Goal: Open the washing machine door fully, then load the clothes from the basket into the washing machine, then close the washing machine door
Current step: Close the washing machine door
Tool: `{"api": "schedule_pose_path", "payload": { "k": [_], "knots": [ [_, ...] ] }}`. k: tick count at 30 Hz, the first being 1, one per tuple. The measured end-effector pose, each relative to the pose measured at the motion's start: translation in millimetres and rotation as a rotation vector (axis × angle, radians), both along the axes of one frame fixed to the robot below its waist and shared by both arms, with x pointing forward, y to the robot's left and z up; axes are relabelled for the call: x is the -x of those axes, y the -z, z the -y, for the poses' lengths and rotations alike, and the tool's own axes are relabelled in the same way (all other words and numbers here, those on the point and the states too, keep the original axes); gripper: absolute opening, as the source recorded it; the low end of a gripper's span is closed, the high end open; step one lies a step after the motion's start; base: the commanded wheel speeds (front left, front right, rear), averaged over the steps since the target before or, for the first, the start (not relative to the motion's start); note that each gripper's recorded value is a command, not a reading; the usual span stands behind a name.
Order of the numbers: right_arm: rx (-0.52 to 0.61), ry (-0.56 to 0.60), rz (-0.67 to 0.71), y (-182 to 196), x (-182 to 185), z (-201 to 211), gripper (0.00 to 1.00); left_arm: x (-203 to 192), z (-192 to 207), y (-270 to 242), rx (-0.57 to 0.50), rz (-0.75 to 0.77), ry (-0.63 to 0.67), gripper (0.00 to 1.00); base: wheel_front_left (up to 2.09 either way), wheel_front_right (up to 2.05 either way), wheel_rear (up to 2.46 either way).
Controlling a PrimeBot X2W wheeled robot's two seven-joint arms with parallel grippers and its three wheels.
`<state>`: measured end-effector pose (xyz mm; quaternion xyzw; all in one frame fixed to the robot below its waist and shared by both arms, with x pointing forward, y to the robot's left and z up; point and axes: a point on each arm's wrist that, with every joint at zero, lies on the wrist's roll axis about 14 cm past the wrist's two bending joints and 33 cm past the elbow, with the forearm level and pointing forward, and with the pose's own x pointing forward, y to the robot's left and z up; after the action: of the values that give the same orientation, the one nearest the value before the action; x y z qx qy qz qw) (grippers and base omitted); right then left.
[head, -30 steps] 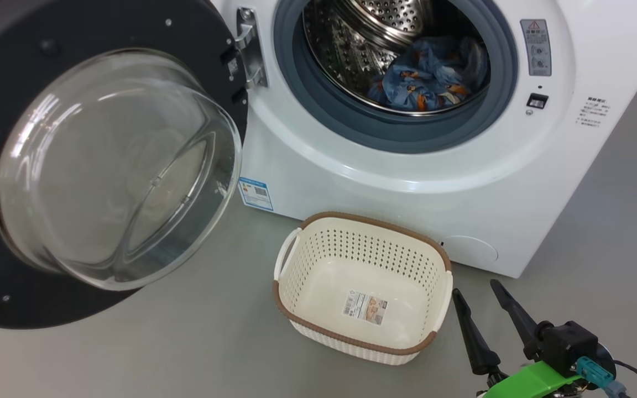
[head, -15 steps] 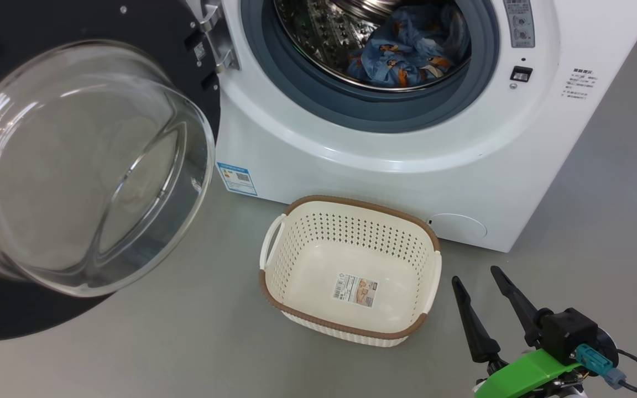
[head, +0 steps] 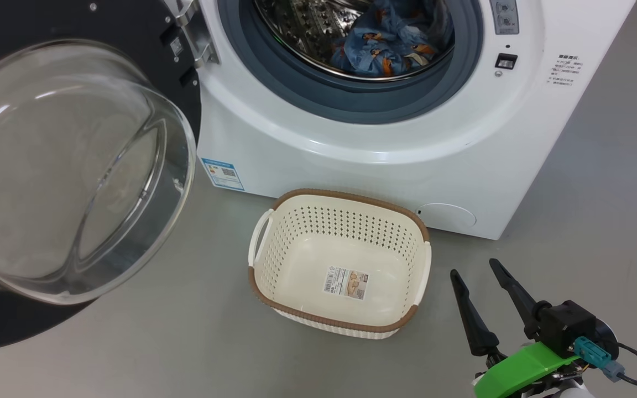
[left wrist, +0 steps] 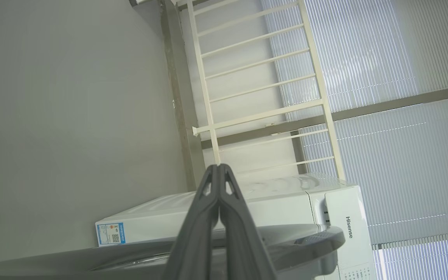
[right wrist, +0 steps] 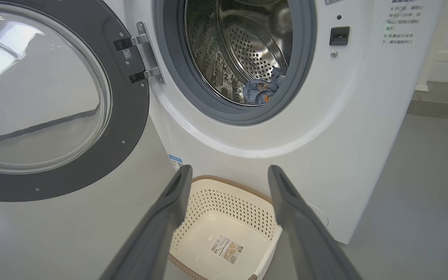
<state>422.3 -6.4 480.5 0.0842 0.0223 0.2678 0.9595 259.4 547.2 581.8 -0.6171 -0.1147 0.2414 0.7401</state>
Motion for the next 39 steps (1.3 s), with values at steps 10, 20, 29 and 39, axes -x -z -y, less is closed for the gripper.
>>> {"api": "schedule_pose_path", "payload": {
  "k": [10, 20, 29, 39],
  "knots": [
    [0.005, 0.006, 0.004, -2.8, 1.7, 3.0, 1.00, -12.4, 18.9, 1.7, 0.008, -0.005, 0.125, 0.00, 0.00, 0.00, 0.00],
    [0.009, 0.015, 0.004, -3.9, 2.8, 7.0, 1.00, -19.7, 34.5, 16.3, 0.023, -0.040, 0.198, 0.00, 0.00, 0.00, 0.00],
    [0.006, 0.028, 0.000, -2.8, 1.9, 11.2, 1.00, -27.2, 50.8, 13.6, 0.022, -0.052, 0.323, 0.00, 0.00, 0.00, 0.00],
    [-0.014, 0.024, -0.012, -0.6, 2.4, 8.7, 1.00, -21.0, 85.6, 13.5, 0.049, -0.020, 0.524, 0.00, 0.00, 0.00, 0.00]
  ]
}}
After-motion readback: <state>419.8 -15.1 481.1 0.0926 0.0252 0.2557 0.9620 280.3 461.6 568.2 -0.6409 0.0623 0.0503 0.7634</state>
